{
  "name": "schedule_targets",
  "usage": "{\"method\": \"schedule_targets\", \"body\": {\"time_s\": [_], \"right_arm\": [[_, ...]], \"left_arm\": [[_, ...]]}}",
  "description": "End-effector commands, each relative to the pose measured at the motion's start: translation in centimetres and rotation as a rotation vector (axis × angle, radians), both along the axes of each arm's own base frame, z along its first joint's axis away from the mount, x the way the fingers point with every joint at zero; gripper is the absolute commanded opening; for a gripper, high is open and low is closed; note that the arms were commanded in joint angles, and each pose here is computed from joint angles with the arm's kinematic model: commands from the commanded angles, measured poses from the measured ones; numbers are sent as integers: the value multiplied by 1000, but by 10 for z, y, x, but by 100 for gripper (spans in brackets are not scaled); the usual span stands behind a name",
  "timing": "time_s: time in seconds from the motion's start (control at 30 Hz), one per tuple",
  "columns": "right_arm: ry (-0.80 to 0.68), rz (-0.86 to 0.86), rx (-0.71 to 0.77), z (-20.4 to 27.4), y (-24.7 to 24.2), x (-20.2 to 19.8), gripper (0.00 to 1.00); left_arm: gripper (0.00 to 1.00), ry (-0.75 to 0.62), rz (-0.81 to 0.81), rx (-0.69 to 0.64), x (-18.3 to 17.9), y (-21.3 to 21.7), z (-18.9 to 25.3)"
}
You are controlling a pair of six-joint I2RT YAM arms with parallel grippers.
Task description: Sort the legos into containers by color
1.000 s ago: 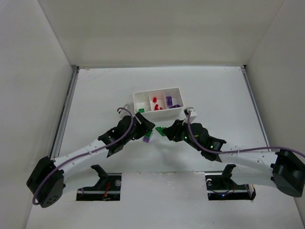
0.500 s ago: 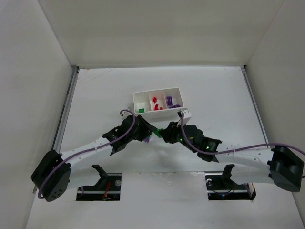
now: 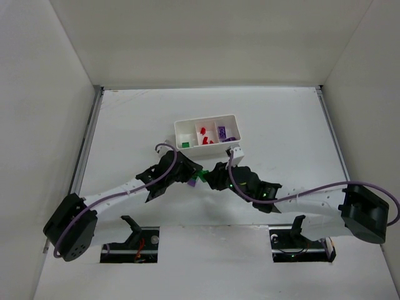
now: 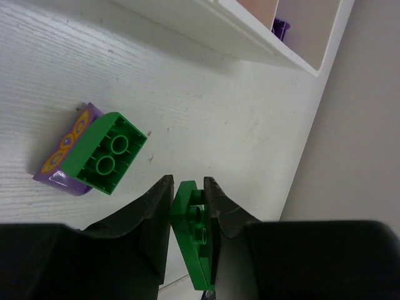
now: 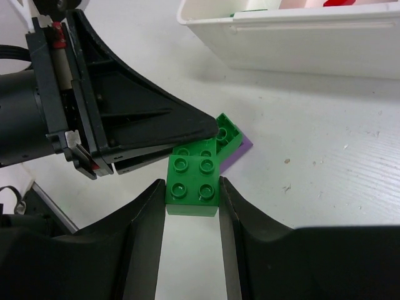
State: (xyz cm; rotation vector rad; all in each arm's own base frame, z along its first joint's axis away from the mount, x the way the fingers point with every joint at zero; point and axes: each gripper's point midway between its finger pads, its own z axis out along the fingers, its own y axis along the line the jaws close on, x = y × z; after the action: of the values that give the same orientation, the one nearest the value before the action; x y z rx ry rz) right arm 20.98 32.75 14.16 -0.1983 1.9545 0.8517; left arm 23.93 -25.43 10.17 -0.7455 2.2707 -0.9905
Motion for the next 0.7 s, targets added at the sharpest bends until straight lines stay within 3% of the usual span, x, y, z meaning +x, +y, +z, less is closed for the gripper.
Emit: {"method": "schedule_targets", "body": {"time_s": [0.0, 0.17, 0.43, 0.67], "right_arm": [[-32, 15, 106, 31, 22, 1, 29], [-6, 13, 105, 24, 25, 1, 36], [16, 25, 98, 17, 31, 0, 55], [10, 22, 111, 22, 29, -1, 53]], "left_arm": [[18, -72, 9, -135, 6, -11, 32], [11, -134, 27, -149, 8, -3, 42], [8, -159, 20, -149, 6, -2, 44], [7, -177, 12, -118, 5, 1, 43]]}}
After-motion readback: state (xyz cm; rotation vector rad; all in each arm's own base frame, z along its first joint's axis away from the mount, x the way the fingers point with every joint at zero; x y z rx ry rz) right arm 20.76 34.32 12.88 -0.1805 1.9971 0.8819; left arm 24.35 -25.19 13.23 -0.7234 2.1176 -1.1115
